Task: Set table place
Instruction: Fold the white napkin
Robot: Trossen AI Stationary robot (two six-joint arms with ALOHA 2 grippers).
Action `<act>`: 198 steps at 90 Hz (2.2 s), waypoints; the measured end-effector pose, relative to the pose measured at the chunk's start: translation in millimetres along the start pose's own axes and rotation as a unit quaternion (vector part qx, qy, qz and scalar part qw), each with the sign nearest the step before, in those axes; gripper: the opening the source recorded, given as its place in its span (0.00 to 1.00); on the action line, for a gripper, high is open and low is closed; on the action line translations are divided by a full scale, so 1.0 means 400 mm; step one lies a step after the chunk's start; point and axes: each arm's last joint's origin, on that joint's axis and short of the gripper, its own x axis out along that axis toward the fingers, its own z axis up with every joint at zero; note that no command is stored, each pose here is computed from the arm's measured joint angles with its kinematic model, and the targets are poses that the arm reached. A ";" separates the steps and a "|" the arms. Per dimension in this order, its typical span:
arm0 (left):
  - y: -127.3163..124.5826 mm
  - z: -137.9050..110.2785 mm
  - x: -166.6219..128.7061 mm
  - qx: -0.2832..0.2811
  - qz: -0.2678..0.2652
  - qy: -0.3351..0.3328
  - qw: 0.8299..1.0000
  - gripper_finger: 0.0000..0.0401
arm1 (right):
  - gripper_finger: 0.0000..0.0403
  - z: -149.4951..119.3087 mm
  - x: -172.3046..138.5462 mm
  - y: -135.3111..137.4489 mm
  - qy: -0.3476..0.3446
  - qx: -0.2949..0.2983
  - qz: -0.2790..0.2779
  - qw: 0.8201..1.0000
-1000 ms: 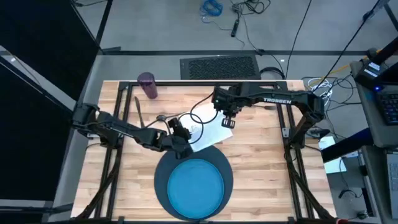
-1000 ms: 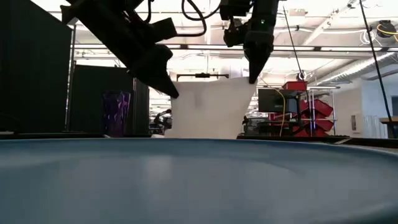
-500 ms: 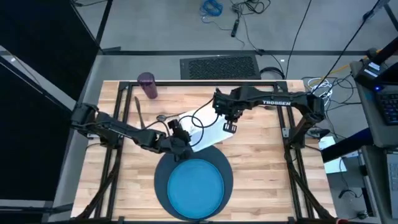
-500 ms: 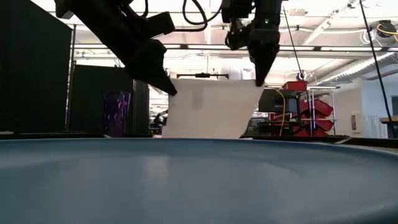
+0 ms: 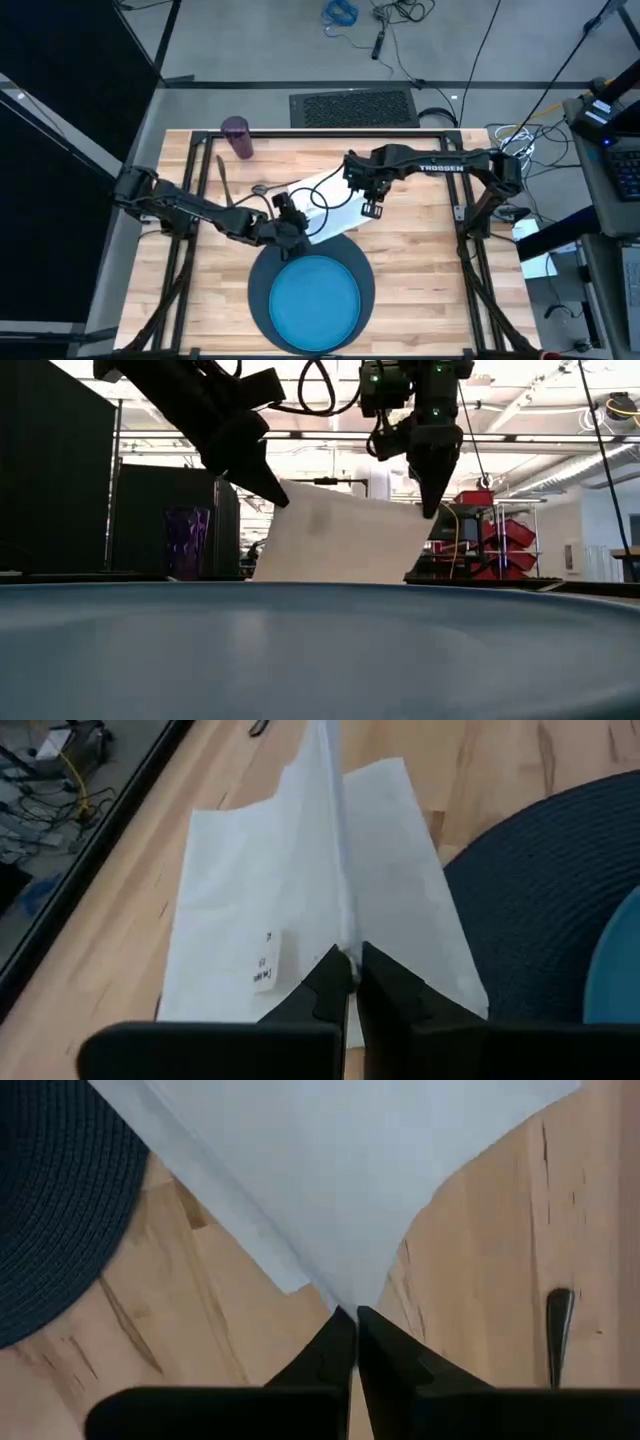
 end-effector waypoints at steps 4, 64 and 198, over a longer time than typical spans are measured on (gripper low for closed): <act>-0.001 0.002 0.000 0.000 -0.003 -0.003 1.000 0.00 | 0.00 -0.001 0.000 -0.001 0.001 -0.001 0.000 1.000; 0.000 0.000 0.003 0.041 -0.035 0.004 0.999 0.26 | 0.19 -0.011 0.000 -0.001 0.024 -0.009 -0.001 1.000; 0.080 0.065 -0.010 0.025 -0.008 -0.106 0.994 0.29 | 0.29 -0.159 -0.113 -0.058 -0.250 -0.103 -0.001 0.963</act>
